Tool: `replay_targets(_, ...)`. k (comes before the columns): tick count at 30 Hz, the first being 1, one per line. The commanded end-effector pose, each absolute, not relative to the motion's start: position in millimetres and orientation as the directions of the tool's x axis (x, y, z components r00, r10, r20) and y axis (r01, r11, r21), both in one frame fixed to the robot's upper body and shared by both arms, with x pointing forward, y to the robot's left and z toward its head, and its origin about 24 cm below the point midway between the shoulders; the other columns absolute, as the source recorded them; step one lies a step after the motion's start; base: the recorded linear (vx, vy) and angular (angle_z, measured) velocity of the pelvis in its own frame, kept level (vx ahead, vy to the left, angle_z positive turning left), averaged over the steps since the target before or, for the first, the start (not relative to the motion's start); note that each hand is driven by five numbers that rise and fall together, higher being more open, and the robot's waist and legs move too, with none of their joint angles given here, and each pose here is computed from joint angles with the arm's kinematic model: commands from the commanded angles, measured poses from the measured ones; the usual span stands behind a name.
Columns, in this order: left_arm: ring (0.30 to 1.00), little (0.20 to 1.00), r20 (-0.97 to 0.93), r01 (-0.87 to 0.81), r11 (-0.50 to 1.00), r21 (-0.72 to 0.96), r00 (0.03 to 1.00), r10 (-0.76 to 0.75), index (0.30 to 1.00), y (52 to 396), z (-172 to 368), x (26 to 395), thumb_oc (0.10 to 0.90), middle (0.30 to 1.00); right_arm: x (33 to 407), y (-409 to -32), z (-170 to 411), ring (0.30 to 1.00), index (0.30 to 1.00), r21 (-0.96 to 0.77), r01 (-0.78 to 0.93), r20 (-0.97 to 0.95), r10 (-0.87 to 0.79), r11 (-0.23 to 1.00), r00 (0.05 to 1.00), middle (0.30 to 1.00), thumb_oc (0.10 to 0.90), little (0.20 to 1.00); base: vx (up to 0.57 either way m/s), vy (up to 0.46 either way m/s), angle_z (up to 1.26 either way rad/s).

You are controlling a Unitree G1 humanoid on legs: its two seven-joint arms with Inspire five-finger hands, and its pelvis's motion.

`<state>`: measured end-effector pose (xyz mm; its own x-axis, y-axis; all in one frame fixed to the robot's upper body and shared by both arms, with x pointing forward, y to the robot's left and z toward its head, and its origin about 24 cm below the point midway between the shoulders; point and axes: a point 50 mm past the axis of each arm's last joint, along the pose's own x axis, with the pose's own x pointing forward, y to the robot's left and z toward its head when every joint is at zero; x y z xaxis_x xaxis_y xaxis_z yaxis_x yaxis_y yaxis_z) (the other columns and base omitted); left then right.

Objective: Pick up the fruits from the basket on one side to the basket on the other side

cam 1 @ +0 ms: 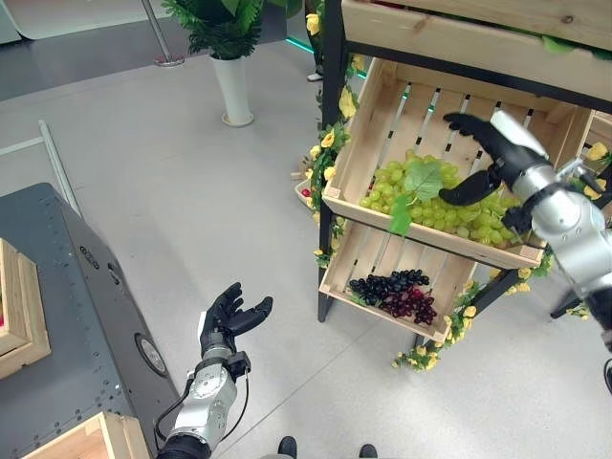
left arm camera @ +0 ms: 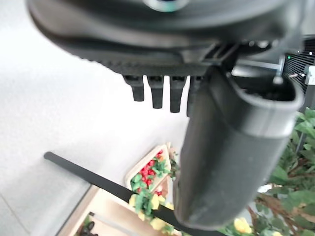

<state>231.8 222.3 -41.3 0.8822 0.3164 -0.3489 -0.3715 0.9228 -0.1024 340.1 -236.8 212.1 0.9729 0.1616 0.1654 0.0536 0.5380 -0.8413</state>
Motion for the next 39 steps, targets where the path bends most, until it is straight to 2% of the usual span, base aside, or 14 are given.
replay_targets(1,0.900,0.900,-0.136,-0.304,0.947,-0.099,0.947,0.290,0.900,221,0,262,0.800,0.900,330,-229,257,0.900,0.900,-0.786,0.303,0.457,0.177,0.539,0.872,0.900,0.800,0.900,0.00,-0.005,-0.07)
replay_targets(6,0.900,0.900,-0.144,-0.332,0.938,-0.103,0.938,0.317,0.900,219,-2,262,0.800,0.900,309,-204,246,0.900,0.900,-0.725,0.306,0.553,0.257,0.617,0.792,0.900,0.800,0.900,0.00,0.002,-0.10)
replay_targets(17,0.900,0.900,-0.208,-0.358,0.928,-0.098,0.920,0.333,0.900,207,-24,243,0.800,0.900,273,-178,206,0.900,0.900,-0.669,0.268,0.629,0.335,0.693,0.701,0.900,0.800,0.900,0.02,0.009,-0.05)
replay_targets(24,0.900,0.900,-0.242,-0.366,0.925,-0.100,0.911,0.335,0.900,198,-35,233,0.800,0.900,258,-156,186,0.900,0.900,-0.628,0.186,0.660,0.391,0.756,0.641,0.900,0.800,0.900,0.00,0.008,-0.02)
replay_targets(34,0.900,0.900,-0.277,-0.361,0.926,-0.108,0.906,0.321,0.900,192,-47,216,0.800,0.900,249,-139,135,0.900,0.900,-0.673,-0.045,0.494,0.494,0.738,0.716,0.900,0.800,0.900,0.01,0.029,0.01)
replay_targets(39,0.900,0.900,-0.278,-0.353,0.932,-0.086,0.907,0.317,0.900,193,-48,215,0.800,0.900,246,-134,118,0.900,0.900,-0.662,-0.073,0.465,0.485,0.746,0.741,0.900,0.800,0.900,-0.01,0.051,0.07)
